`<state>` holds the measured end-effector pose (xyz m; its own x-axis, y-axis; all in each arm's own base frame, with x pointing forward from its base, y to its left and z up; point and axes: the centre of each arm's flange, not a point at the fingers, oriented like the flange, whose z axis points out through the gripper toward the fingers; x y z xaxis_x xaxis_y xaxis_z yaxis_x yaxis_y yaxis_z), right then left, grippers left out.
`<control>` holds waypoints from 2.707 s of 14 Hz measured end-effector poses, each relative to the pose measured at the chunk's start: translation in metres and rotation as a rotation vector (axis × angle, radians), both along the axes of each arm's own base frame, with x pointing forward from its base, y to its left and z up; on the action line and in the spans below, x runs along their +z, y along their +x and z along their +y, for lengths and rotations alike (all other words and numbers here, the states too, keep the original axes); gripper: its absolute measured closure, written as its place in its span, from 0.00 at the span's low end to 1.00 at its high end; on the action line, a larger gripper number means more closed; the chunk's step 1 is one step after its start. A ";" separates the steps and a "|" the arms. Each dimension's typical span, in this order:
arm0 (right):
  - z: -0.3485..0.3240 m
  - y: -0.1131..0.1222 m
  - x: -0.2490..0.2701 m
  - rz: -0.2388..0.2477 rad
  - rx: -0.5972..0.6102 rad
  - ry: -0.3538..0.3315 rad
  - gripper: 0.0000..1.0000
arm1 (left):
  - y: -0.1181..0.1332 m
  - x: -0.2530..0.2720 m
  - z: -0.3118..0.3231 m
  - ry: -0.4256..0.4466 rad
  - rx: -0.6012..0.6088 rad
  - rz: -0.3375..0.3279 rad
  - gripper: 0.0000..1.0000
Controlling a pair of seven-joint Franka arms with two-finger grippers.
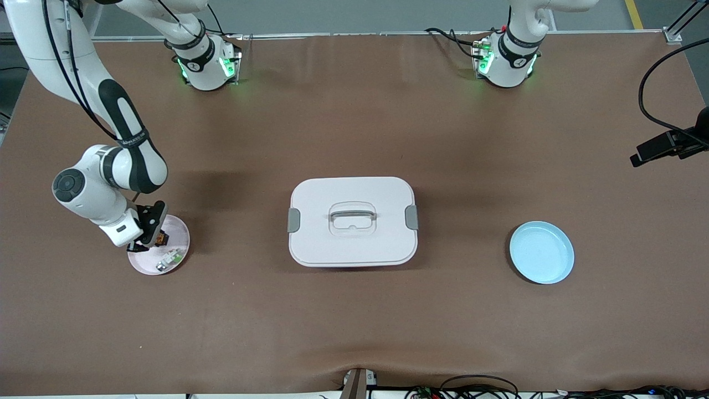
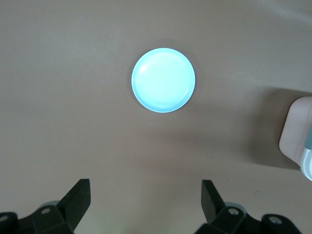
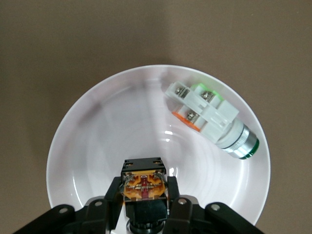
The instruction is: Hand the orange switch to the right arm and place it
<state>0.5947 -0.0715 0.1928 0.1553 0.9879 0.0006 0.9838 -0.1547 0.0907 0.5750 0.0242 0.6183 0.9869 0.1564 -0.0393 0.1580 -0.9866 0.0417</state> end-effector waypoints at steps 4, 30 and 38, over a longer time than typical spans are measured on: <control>-0.001 0.002 0.002 -0.004 -0.002 -0.001 0.16 | -0.002 0.010 -0.040 -0.007 -0.073 -0.021 0.00; 0.010 0.030 0.151 0.133 -0.326 0.075 0.00 | -0.026 0.023 -0.059 0.066 -0.212 -0.129 0.00; 0.007 0.034 0.235 0.167 -0.586 0.086 0.00 | -0.026 0.020 -0.061 0.066 -0.214 -0.126 0.00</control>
